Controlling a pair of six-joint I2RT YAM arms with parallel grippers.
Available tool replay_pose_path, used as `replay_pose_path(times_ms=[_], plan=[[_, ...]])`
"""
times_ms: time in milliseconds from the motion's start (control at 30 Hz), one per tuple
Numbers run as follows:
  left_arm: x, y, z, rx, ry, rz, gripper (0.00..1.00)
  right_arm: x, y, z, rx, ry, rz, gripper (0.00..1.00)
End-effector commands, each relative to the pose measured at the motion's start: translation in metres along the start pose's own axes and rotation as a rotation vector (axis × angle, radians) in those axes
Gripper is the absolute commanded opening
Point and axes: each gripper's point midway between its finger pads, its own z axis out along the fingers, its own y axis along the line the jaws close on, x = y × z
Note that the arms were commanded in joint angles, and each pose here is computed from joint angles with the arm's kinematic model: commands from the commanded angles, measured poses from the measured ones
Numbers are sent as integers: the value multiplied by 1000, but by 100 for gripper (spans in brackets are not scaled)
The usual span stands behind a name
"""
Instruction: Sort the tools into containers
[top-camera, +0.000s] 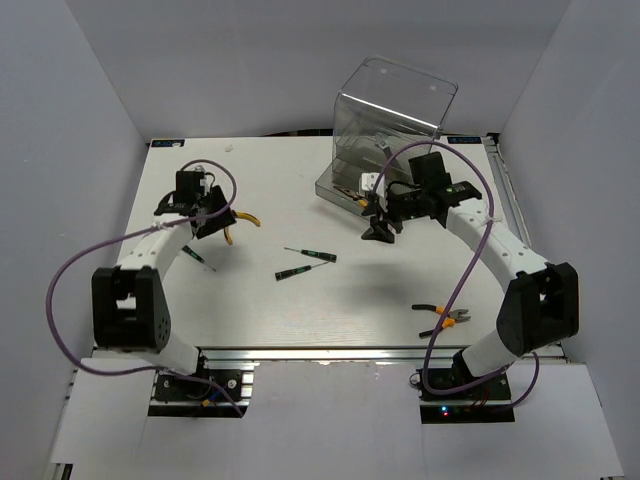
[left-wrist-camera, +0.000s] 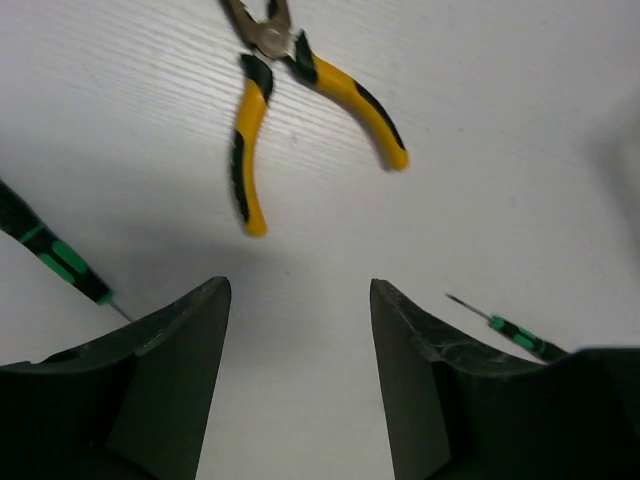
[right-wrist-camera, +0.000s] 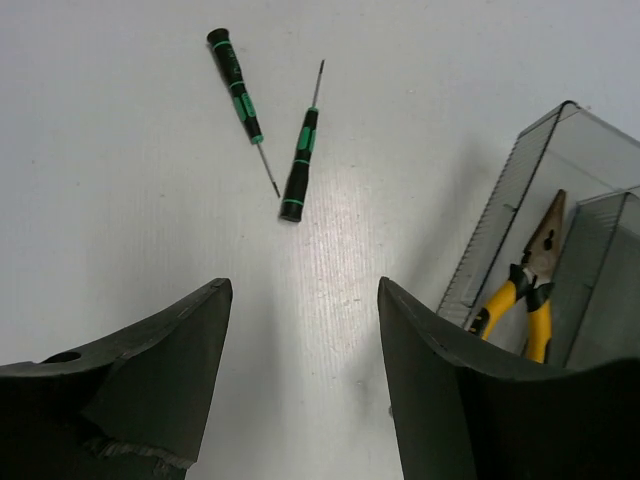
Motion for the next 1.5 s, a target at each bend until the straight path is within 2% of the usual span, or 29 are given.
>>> replay_pose_path(times_ms=[0,233,267,500,667,700,767,800,867,967,1100,1133,1167,1200,1267,1333,1433,1467], plan=[[-23,6,16,-7,10,63,67,-4,15,-4,-36,-35,-19,67],[-34,17,69,-61,72,122,58,-1,12,-13,-17,-30,-13,67],[-32,19,79,-70,90,121,54,0,10,-13,-14,-31,-9,67],[-7,38,109,-135,178,133,47,10,2,-21,15,-16,14,67],[2,44,117,-150,208,142,33,13,-2,-24,27,-11,28,67],[3,43,117,-143,210,142,25,13,-3,-24,30,-12,30,67],[3,40,114,-130,206,134,17,12,-5,-26,37,-14,33,67],[2,38,112,-119,203,132,8,12,-7,-27,43,-15,33,67],[6,29,106,-72,210,112,2,9,-10,-30,54,-20,33,67],[-6,2,86,39,157,67,0,7,-19,-38,84,-25,31,67],[-33,-54,43,255,46,6,0,4,-27,-49,124,-38,29,67],[-42,-74,21,337,18,-23,0,1,-30,-53,136,-44,25,67],[-45,-90,13,399,-11,-21,0,1,-34,-58,154,-49,23,67],[-47,-103,3,446,-12,-80,0,0,-35,-60,161,-53,26,67],[-44,-135,-18,556,-42,-61,0,-2,-40,-69,191,-62,21,67],[-39,-158,-29,620,-27,-97,0,-5,-41,-75,207,-75,20,67],[-27,-205,-42,719,1,-79,0,-4,-43,-83,239,-80,23,67],[-12,-224,-40,743,40,-63,0,-3,-45,-86,250,-80,25,67]])
